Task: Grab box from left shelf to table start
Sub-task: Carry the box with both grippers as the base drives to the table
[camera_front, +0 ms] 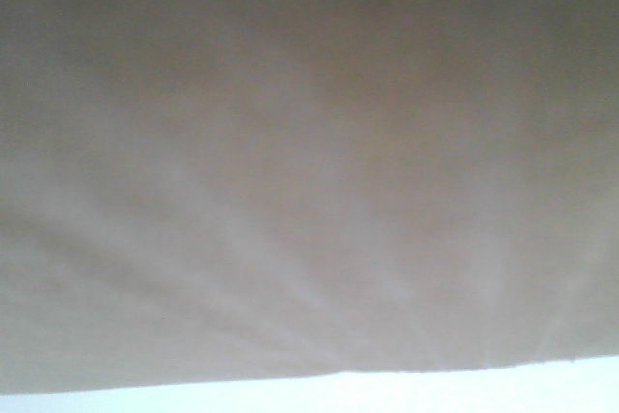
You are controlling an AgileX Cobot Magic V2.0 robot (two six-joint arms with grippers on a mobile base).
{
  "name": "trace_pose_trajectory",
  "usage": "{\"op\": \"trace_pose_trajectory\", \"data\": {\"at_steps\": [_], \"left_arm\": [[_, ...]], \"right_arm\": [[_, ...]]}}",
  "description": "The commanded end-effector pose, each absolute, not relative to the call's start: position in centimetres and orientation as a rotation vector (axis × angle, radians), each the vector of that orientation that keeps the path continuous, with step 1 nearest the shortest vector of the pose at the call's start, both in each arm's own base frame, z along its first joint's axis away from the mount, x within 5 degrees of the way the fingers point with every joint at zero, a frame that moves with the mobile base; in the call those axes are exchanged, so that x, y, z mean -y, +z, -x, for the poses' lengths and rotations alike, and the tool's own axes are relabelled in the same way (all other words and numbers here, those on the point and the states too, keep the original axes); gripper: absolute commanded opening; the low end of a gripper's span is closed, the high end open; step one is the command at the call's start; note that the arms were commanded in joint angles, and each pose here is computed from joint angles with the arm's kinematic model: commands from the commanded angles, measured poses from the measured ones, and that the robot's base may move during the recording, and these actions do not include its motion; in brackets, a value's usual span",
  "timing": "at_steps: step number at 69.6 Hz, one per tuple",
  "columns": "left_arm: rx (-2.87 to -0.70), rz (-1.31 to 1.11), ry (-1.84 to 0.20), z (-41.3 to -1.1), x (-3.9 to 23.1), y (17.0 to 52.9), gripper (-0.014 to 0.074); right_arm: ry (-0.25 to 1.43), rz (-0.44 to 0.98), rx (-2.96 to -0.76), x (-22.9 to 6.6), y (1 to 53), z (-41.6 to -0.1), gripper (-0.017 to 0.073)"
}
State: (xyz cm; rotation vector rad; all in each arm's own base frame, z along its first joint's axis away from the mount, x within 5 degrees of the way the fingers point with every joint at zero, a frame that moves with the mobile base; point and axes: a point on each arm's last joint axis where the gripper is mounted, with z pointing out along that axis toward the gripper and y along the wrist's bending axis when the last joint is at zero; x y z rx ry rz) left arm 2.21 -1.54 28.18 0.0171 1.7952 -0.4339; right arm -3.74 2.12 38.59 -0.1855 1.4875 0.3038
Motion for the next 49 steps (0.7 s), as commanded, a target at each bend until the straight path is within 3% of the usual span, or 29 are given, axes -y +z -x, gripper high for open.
{"op": "trace_pose_trajectory", "data": {"at_steps": [1,49], "left_arm": [[-1.784,-0.039,-0.322,-2.54,1.02,28.56,-0.0090],[-1.784,-0.039,-0.322,-2.54,1.02,28.56,-0.0090]], "right_arm": [[0.323,0.137,-1.316,-1.82,40.82,4.43,0.0059],[0.323,0.137,-1.317,-1.82,40.81,4.43,0.0059]]}}
